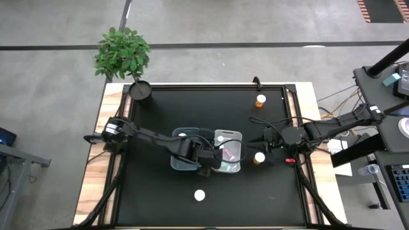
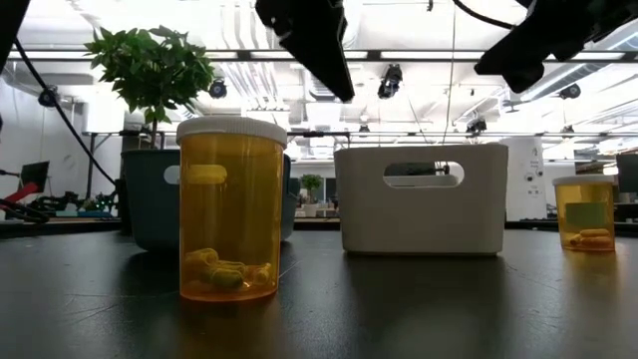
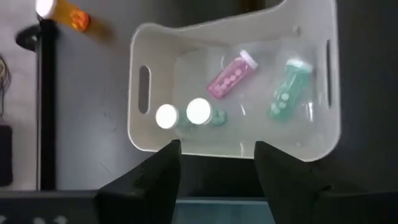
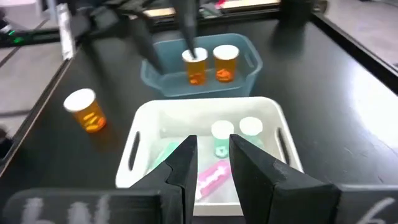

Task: Pick and place medicine bottles into bin by pill shape (circle, oval)
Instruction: Put the orange capsule bottle into the blue bin

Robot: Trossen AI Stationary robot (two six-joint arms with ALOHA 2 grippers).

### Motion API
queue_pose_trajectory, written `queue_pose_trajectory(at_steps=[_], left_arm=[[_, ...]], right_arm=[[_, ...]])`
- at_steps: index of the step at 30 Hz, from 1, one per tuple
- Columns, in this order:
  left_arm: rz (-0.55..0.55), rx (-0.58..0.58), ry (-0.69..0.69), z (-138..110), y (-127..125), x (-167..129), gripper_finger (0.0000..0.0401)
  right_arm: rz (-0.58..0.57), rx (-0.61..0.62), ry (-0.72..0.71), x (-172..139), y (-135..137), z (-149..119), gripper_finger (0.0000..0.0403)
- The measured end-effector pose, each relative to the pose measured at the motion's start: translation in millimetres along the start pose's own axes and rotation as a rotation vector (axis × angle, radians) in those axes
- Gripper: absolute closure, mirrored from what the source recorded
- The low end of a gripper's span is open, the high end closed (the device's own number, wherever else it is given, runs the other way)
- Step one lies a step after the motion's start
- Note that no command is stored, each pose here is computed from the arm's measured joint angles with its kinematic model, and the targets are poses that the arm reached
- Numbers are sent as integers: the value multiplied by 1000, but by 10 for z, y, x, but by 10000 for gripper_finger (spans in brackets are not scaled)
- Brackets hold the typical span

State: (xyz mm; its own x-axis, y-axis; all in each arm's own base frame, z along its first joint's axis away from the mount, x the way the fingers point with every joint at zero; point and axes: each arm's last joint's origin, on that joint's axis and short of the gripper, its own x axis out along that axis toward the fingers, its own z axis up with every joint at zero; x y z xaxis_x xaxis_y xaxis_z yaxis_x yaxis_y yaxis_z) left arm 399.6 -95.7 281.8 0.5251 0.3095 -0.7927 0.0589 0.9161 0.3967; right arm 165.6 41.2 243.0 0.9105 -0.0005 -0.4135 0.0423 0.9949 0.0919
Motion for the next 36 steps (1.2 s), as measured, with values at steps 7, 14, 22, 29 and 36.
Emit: queue_pose_trajectory(at_steps=[7, 14, 22, 29, 36], left_arm=[[17, 23, -120, 1, 13, -344, 214], [51, 34, -278, -164, 77, -576, 214], [103, 15, -490, -493, 188, -748, 214], [171, 2, -592, -800, 276, -800, 214], [235, -4, -655, -1061, 302, -749, 214]], right_arm=[[-108, 72, -31, -5, -32, 11, 324], [-138, 131, -61, -7, -42, 133, 338], [-217, 177, -80, 7, -164, 336, 358], [-379, 261, 5, 79, -406, 576, 365], [-540, 335, 238, 229, -852, 791, 365]])
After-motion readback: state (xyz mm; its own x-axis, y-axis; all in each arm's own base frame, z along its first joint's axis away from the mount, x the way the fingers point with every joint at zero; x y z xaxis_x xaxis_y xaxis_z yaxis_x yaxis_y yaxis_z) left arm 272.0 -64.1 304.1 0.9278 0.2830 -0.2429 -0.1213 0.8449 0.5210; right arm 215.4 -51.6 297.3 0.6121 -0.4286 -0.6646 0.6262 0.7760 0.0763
